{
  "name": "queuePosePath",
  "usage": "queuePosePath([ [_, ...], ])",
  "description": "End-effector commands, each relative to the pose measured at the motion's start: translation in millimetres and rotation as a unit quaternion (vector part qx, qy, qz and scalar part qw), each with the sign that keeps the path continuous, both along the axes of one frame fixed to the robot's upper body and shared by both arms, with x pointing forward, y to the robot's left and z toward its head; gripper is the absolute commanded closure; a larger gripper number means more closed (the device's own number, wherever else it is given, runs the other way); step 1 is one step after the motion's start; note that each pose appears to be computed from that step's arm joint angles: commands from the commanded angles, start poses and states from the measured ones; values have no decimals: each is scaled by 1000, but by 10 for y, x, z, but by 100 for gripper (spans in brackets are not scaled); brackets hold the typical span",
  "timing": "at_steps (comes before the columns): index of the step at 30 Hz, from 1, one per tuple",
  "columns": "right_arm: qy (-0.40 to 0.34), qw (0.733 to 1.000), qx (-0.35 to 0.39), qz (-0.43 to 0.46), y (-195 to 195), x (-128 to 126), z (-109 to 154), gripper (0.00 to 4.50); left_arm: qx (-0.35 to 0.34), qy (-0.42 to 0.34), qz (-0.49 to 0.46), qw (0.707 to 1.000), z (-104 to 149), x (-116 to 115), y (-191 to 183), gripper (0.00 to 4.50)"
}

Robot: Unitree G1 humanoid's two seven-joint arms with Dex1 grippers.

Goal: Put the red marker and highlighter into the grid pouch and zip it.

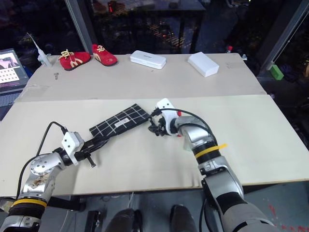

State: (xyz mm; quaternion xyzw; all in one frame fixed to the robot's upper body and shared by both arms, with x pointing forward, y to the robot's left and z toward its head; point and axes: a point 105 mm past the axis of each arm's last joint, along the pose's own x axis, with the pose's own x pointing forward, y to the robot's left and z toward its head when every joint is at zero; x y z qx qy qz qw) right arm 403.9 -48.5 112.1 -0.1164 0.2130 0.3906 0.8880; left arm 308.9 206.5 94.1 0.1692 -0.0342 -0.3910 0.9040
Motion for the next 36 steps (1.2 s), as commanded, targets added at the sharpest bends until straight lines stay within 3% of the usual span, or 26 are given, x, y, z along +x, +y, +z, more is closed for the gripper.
queuePosePath([
  [1,-30,999,9,18,55,24,135,285,0,-19,-2,1000,95,17,-15,450],
  [6,-27,998,8,65,131,-88,114,441,-6,-20,-2,1000,95,25,-52,450],
  [12,-29,995,-12,94,188,-160,81,441,-8,-20,-4,1000,91,22,-77,450],
  [21,-59,988,-25,143,533,-213,199,441,-10,-18,-13,1000,85,31,-132,450],
  [28,-76,974,-66,205,785,-352,126,441,-12,-17,-24,999,115,73,-187,450],
  [36,-80,951,-24,298,1111,-651,351,441,-7,-12,-46,999,141,91,-239,450],
])
